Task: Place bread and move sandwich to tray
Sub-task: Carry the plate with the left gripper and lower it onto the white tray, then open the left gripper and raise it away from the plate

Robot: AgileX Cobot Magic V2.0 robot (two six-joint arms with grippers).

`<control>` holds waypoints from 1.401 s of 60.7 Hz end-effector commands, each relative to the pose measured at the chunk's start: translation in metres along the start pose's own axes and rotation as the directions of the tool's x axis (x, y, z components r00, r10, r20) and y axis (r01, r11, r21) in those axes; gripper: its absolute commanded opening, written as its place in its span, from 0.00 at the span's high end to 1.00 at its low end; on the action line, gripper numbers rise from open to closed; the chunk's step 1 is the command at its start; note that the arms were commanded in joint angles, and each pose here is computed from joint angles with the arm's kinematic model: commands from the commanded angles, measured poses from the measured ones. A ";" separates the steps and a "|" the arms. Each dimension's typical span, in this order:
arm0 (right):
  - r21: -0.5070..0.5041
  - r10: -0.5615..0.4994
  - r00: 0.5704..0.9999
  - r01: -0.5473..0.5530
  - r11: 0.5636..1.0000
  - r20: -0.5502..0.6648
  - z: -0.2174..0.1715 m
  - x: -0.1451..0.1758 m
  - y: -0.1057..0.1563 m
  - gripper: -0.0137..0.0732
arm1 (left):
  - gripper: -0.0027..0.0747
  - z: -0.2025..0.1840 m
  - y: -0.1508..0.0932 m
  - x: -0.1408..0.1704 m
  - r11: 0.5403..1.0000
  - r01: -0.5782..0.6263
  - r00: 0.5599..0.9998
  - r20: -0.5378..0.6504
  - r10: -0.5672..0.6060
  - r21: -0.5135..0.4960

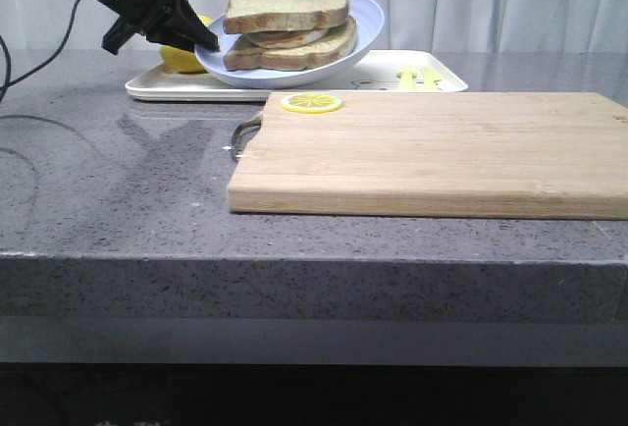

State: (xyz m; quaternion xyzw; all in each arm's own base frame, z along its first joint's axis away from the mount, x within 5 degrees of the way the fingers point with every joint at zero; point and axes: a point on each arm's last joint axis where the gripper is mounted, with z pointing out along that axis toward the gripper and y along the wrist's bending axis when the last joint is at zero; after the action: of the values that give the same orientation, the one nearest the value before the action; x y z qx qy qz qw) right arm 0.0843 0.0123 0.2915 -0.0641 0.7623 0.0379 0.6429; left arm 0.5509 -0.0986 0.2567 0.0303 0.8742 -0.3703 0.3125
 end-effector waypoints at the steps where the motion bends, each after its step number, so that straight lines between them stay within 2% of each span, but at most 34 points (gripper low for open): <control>1: 0.019 -0.005 0.996 0.003 1.000 0.085 -0.002 -0.014 -0.002 0.97 | 0.99 -0.030 -0.045 -0.024 0.993 -0.062 0.985 0.165 0.045 0.097; 19: 0.019 -0.005 0.996 0.003 1.000 0.085 -0.002 -0.014 -0.002 0.97 | 0.97 -0.025 -0.046 -0.020 0.992 -0.105 0.984 0.152 0.093 0.075; 25: 0.019 -0.005 0.996 0.003 1.000 0.085 -0.002 -0.014 -0.002 0.97 | 0.88 -0.024 -0.046 -0.020 0.992 -0.105 0.984 0.151 0.093 0.075; 34: 0.019 -0.005 0.996 0.003 1.000 0.085 -0.002 -0.014 -0.002 0.97 | 0.66 -0.024 -0.046 -0.020 0.992 -0.105 0.985 0.147 0.093 0.075; 41: 0.019 -0.005 0.996 0.003 1.000 0.085 -0.002 -0.014 -0.002 0.97 | 0.58 -0.024 -0.046 -0.019 0.991 -0.105 0.986 0.134 0.094 0.077; 52: 0.019 -0.005 0.996 0.003 1.000 0.086 -0.002 -0.014 -0.002 0.97 | 0.59 -0.034 -0.046 -0.020 0.990 -0.104 0.989 0.111 0.093 0.100; 57: 0.020 -0.005 0.996 0.003 1.000 0.087 -0.002 -0.014 -0.002 0.97 | 0.63 -0.046 -0.052 -0.023 0.985 -0.133 0.986 0.118 0.120 0.106; 62: 0.020 -0.005 0.996 0.003 1.000 0.091 -0.002 -0.014 -0.002 0.97 | 0.75 -0.058 -0.061 -0.025 0.979 -0.169 0.980 0.128 0.154 0.115; 69: 0.020 -0.005 0.996 0.003 1.000 0.091 -0.002 -0.014 -0.002 0.97 | 0.98 -0.076 -0.077 -0.028 0.965 -0.230 0.964 0.161 0.209 0.125; 75: 0.020 -0.005 0.996 0.003 1.000 0.091 -0.002 -0.014 -0.002 0.97 | 0.99 -0.089 -0.089 -0.030 0.954 -0.264 0.954 0.185 0.237 0.139; 85: 0.021 -0.005 0.996 0.003 1.000 0.092 -0.002 -0.015 -0.002 0.97 | 0.99 -0.103 -0.103 -0.028 0.949 -0.276 0.954 0.159 0.252 0.150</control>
State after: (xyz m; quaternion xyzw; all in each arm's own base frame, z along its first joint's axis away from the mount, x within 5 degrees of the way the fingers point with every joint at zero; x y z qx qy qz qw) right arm 0.0842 0.0124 0.2907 -0.0647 0.7648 0.0382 0.6398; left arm 0.5317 -0.0977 0.2996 0.1051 0.8584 -0.3757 0.3332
